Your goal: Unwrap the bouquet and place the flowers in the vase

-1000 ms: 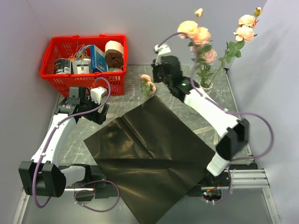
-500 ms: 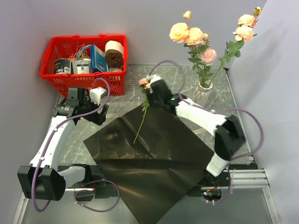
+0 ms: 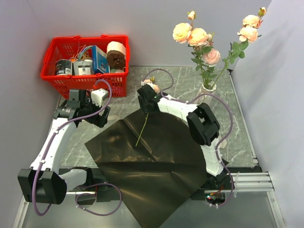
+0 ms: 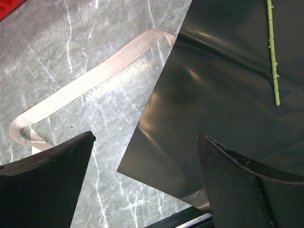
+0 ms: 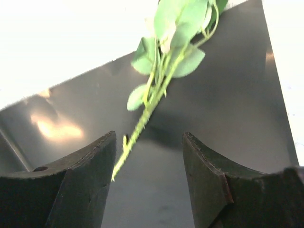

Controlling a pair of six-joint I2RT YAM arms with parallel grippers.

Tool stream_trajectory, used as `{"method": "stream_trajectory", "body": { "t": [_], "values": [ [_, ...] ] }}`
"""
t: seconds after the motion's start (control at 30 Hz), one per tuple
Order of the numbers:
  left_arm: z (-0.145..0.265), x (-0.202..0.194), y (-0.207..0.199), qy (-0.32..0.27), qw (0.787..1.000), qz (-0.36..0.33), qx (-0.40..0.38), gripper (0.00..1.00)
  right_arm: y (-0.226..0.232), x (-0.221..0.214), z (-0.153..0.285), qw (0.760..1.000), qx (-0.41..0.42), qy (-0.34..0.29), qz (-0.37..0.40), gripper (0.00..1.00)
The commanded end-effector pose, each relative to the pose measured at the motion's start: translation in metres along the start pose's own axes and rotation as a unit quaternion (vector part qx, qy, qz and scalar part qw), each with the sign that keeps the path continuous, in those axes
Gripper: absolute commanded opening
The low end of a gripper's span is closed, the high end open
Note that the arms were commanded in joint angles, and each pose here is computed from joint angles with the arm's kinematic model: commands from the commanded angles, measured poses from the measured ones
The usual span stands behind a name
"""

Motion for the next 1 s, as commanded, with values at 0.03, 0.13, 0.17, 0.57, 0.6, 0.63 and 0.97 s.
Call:
{"method": "stream_trajectory", "body": {
  "t": [0.03,0.13,0.17,0.57,0.6,0.63,0.97],
  "values": [
    [0.004,0.004,0.002,-0.011,1.0,-0.01,0.004,0.96,-0.005,0.015,-0.021,0.999,-0.032,0.006,-0.038,0.62],
    [0.002,0.004,0.004,-0.011,1.0,-0.015,0.006,0.96,-0.005,0.013,-0.032,0.998,-0.032,0.021,-0.04,0.6],
    [0.001,0.003,0.004,-0.01,1.0,-0.015,0.007,0.96,-0.007,0.012,-0.034,0.998,-0.032,0.023,-0.042,0.59],
    [-0.003,-0.001,0.011,-0.006,1.0,-0.017,0.009,0.96,-0.006,0.009,-0.045,0.998,-0.024,0.028,-0.052,0.2],
    [-0.003,-0.002,0.011,-0.004,1.0,-0.017,0.009,0.96,-0.006,0.01,-0.042,0.998,-0.022,0.024,-0.053,0.15],
    [-0.003,-0.002,0.011,-0.004,1.0,-0.017,0.009,0.96,-0.005,0.014,-0.041,0.998,-0.02,0.015,-0.054,0.1],
    [-0.004,0.003,0.018,-0.005,1.0,-0.004,0.005,0.96,0.002,0.101,0.051,0.987,-0.004,-0.157,-0.021,0.0]
  ]
}}
Point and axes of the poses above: each gripper's point midway between its finger pads, its own z axis back along the fingers, its own y axis along the line the jaws close on, x = y × z, the point moved 3 cm from there along z, back along the fingers, and after that the axes turned 7 degrees about z, right-handed, at the moved point
